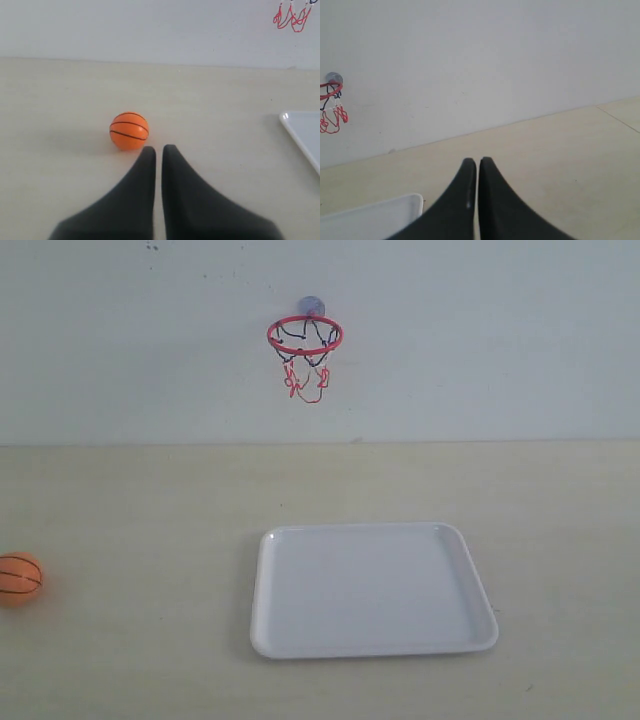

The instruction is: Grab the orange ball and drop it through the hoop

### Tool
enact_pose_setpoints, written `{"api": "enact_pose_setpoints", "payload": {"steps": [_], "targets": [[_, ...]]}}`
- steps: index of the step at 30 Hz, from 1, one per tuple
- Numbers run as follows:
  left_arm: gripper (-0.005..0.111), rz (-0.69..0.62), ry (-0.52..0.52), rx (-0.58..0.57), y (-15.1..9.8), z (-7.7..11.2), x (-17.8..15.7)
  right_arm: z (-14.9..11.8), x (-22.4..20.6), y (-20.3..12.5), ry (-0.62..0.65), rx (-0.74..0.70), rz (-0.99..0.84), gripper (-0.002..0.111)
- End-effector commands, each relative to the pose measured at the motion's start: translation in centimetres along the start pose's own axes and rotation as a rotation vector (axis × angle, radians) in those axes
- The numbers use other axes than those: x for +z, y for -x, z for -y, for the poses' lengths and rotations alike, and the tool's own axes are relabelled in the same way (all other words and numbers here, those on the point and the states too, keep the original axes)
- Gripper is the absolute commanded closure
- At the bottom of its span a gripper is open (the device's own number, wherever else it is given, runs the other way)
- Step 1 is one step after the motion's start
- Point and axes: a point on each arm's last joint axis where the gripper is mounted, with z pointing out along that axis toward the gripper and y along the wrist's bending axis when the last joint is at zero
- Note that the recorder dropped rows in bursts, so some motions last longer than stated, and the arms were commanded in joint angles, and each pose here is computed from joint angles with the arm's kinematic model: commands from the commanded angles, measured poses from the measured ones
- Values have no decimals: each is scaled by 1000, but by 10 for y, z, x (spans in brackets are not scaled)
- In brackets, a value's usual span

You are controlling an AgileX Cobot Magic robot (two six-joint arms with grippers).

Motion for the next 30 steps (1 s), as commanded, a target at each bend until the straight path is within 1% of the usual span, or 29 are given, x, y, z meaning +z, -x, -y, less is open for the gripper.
{"api": "enact_pose_setpoints", "payload": {"steps": [1, 4, 10, 12, 13, 17, 25, 27, 30], "targets": [[103, 7, 0, -14, 0, 0, 0, -2, -1, 6, 7, 28, 18, 107], [103, 7, 0, -14, 0, 0, 0, -4, -1, 6, 33, 2, 19, 107], [103, 7, 0, -14, 0, 0, 0, -15, -2, 1, 159, -234, -14, 107], [103, 7, 0, -14, 0, 0, 0, -15, -2, -1, 162, -223, -33, 107], [103, 7, 0, -14, 0, 0, 0, -15, -2, -1, 157, -173, -42, 107], [103, 7, 0, -14, 0, 0, 0, -13, -2, -2, 137, -97, -57, 107], [103, 7, 0, -14, 0, 0, 0, -13, -2, -3, 132, -86, -71, 107], [103, 7, 0, -14, 0, 0, 0, -12, -2, -6, 132, -88, -107, 107], [103, 7, 0, -14, 0, 0, 0, -12, -3, -16, 130, -95, -213, 107]]}}
